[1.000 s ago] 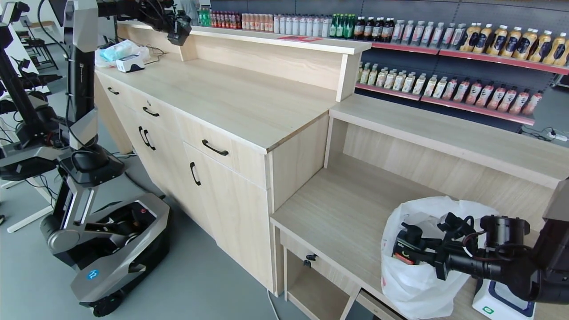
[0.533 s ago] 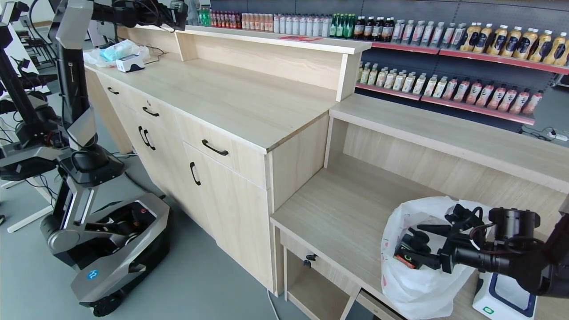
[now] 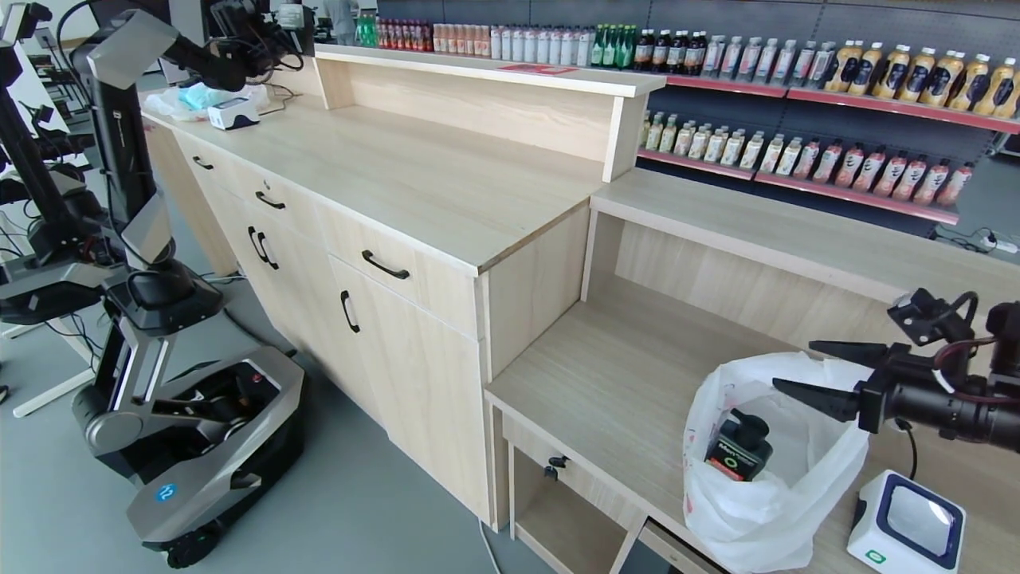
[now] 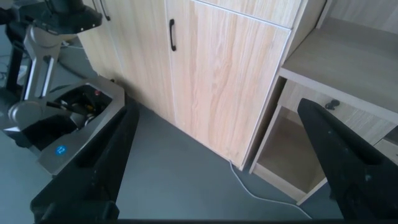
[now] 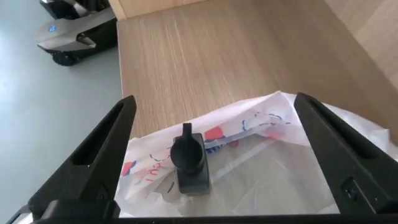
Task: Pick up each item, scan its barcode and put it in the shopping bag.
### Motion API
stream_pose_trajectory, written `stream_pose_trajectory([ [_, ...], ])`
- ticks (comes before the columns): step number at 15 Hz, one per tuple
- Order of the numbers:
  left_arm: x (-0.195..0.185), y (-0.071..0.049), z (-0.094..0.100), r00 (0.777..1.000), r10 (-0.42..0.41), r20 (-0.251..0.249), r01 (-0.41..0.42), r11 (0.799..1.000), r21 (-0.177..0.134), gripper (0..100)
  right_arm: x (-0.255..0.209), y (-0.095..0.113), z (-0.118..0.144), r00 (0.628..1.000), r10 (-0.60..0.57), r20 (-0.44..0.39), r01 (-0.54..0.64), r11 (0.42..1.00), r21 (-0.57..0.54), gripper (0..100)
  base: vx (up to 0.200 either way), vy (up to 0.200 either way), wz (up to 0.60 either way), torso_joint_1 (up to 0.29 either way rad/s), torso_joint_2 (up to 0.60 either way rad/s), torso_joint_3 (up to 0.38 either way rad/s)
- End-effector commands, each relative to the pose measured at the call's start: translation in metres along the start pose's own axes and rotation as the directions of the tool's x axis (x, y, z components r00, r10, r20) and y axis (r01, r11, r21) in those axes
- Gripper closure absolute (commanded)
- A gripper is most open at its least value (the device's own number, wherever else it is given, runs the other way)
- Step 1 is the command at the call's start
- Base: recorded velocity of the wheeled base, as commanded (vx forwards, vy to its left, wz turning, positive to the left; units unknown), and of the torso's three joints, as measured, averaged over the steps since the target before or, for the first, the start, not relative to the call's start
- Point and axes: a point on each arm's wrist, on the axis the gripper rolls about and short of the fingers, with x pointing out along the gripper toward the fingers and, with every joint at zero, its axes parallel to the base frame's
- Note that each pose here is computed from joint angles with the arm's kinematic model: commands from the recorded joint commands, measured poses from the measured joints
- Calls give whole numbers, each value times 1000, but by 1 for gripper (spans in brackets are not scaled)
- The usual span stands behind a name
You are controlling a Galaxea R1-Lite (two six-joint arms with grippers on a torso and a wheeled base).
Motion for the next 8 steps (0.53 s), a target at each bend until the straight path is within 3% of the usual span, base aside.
stream_pose_trajectory([
  [1, 0, 0, 0, 1000, -1, 0, 1, 1000, 0, 0, -69, 21, 50, 978, -183, 99, 191, 978, -86, 0, 0, 0, 0, 0, 0, 0],
  [2, 0, 0, 0, 1000, 0, 0, 0, 1000, -1, 0, -84, 26, 50, 962, -253, 100, 263, 958, -111, 0, 0, 0, 0, 0, 0, 0],
  [5, 0, 0, 0, 1000, -1, 0, 1, 1000, 0, 0, -95, 28, 64, 919, -372, 129, 390, 904, -178, 0, 0, 0, -600, 2, 1, 1],
  [8, 0, 0, 0, 1000, 0, 0, 0, 1000, 0, 0, -105, 33, 74, 878, -458, 139, 476, 867, -148, 0, 0, 0, -600, 6, -2, 2],
])
